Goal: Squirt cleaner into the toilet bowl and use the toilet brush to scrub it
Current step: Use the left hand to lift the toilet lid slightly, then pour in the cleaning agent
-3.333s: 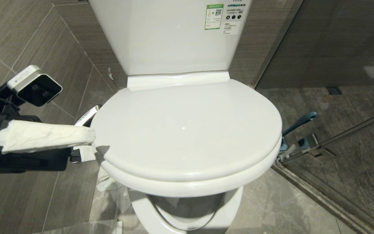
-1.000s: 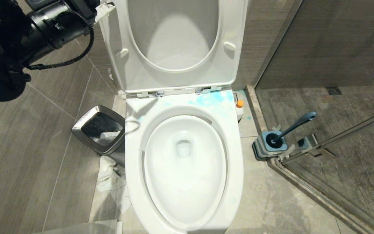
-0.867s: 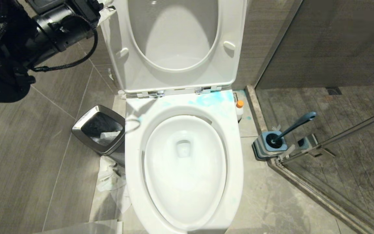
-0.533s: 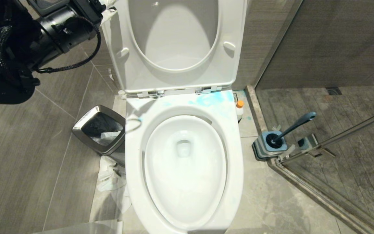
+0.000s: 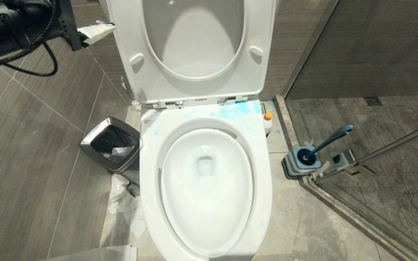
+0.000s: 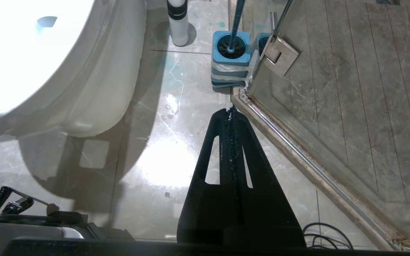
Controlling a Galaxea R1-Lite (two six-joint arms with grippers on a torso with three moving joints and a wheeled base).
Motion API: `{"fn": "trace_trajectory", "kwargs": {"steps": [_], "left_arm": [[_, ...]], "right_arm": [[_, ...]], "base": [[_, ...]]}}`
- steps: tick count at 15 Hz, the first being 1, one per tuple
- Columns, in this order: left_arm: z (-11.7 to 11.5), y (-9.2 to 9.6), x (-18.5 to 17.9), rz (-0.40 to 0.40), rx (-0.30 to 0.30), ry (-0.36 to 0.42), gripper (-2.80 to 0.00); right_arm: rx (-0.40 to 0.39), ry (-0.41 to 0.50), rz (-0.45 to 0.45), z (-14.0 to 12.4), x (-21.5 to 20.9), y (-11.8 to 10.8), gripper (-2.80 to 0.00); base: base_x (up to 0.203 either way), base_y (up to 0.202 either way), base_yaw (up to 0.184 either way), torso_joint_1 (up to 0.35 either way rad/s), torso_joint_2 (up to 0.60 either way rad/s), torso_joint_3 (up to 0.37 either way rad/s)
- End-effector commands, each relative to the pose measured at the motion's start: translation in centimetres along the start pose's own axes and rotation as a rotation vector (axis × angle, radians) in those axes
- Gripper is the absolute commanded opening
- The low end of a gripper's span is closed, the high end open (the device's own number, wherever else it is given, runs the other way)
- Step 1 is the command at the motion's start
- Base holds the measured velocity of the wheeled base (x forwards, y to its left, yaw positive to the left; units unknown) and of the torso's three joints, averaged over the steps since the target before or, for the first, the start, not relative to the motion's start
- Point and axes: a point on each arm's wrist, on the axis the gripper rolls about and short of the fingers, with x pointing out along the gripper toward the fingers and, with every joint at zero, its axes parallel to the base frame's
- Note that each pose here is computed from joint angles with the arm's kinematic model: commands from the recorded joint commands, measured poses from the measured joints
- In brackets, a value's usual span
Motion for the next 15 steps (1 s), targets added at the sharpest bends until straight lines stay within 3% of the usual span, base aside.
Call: {"fn": "trace_trajectory", "kwargs": {"steps": [1,2,3,5,7,9,12,13,15], "left_arm": [[-0.5,-2.2,-3.7,0.153,-0.130,0.077,0.00],[-0.7,-2.5,-4.8,0.210,-0.101,0.101,0.00],[-0.9,-2.8,-5.7,0.238,0.005,0.120,0.00],[-1.0,-3.6,-7.4,0.289,0.310,0.149,0.00],[-1.0,-5.8,-9.8,0.315,0.606,0.130,0.00],[-1.4,-8.0,-12.0,0.337,0.754,0.085,0.00],[-2.1,-10.4,-15.1,0.396,0.842,-0.001,0.00],[-2.3,-10.9,-15.9,0.414,0.856,-0.023,-2.80],[-2.6,-12.0,-17.0,0.409,0.882,-0.056,-2.80]], "right_arm": [[0.000,0.002,0.000,0.0,0.0,0.0,-2.80],[0.000,0.001,0.001,0.0,0.0,0.0,-2.80],[0.000,0.001,0.001,0.0,0.0,0.0,-2.80],[0.000,0.001,0.001,0.0,0.0,0.0,-2.80],[0.000,0.001,0.001,0.0,0.0,0.0,-2.80],[0.000,0.001,0.001,0.0,0.0,0.0,-2.80],[0.000,0.001,0.001,0.0,0.0,0.0,-2.80],[0.000,0.001,0.000,0.0,0.0,0.0,-2.80],[0.000,0.001,0.001,0.0,0.0,0.0,-2.80]], "base": [[0.000,0.000,0.000,0.000,0.00,0.000],[0.000,0.000,0.000,0.000,0.00,0.000],[0.000,0.000,0.000,0.000,0.00,0.000],[0.000,0.000,0.000,0.000,0.00,0.000],[0.000,0.000,0.000,0.000,0.00,0.000],[0.000,0.000,0.000,0.000,0.00,0.000],[0.000,0.000,0.000,0.000,0.00,0.000],[0.000,0.000,0.000,0.000,0.00,0.000],[0.000,0.000,0.000,0.000,0.00,0.000]]}}
